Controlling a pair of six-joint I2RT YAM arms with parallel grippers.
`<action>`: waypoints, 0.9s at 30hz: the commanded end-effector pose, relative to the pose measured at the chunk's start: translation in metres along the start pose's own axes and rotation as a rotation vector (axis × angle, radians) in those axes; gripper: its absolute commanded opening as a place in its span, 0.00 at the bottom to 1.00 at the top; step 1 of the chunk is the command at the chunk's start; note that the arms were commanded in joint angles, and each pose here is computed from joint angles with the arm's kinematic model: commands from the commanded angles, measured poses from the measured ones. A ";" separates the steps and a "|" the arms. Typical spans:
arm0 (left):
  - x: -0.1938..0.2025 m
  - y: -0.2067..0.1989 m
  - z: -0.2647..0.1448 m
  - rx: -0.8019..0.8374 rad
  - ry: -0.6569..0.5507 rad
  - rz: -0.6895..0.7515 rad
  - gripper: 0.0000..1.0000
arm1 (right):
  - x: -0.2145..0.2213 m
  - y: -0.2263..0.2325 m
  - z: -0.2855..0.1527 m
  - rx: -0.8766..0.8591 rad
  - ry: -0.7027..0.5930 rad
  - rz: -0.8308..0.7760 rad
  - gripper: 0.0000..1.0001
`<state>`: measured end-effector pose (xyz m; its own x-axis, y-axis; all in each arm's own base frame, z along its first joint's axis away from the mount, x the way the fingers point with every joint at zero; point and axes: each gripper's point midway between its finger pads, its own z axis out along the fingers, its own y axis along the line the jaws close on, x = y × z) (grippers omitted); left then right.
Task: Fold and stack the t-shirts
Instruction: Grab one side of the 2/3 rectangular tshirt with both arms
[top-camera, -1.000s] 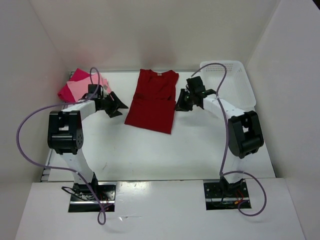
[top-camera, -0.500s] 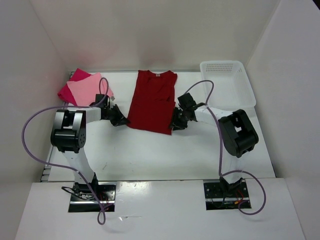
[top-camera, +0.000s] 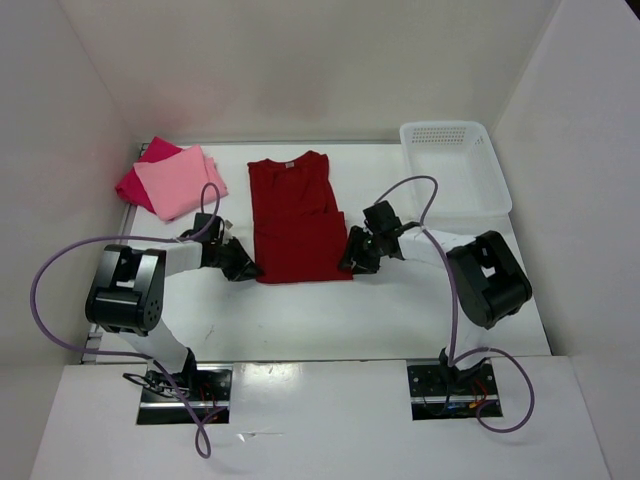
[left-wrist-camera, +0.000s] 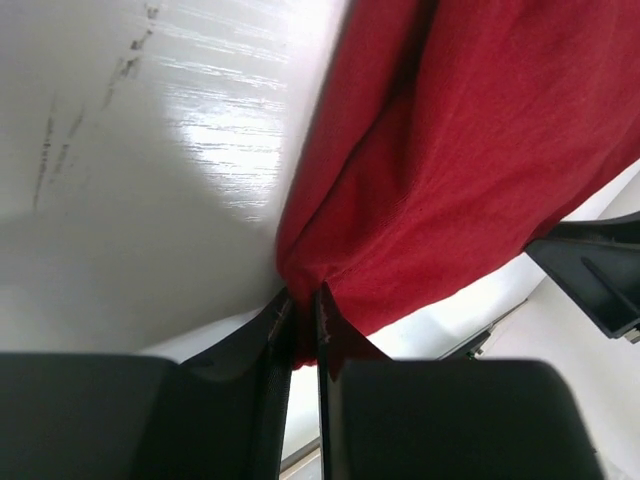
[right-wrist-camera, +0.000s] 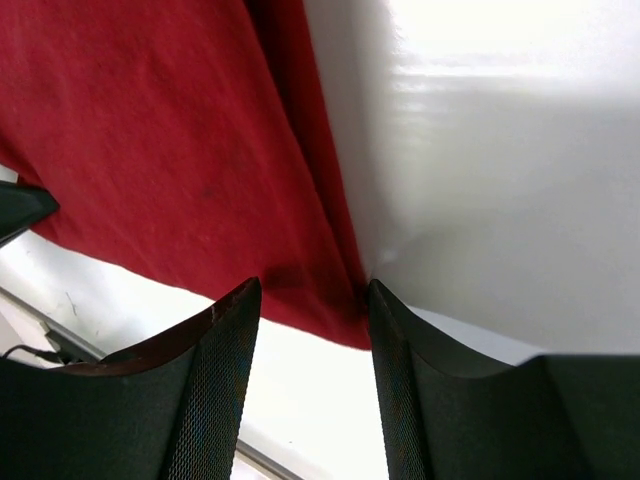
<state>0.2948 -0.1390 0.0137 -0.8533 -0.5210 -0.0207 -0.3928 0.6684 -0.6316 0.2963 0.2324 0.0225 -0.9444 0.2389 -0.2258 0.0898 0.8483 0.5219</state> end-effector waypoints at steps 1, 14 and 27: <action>0.008 0.023 0.000 -0.109 0.016 -0.020 0.20 | 0.010 -0.024 -0.002 0.093 -0.024 0.014 0.53; 0.024 0.036 -0.006 -0.156 0.074 -0.004 0.27 | 0.025 -0.031 0.004 0.097 0.041 0.010 0.40; 0.013 0.047 -0.022 -0.261 -0.027 -0.012 0.44 | 0.027 -0.029 0.000 0.085 0.042 0.008 0.40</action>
<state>0.2751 -0.1218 0.0175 -0.8494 -0.5268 -0.0311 -0.4338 0.7305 -0.5275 0.2841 0.2248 0.0182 -0.9436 0.2524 -0.2143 0.1121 0.8525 0.5106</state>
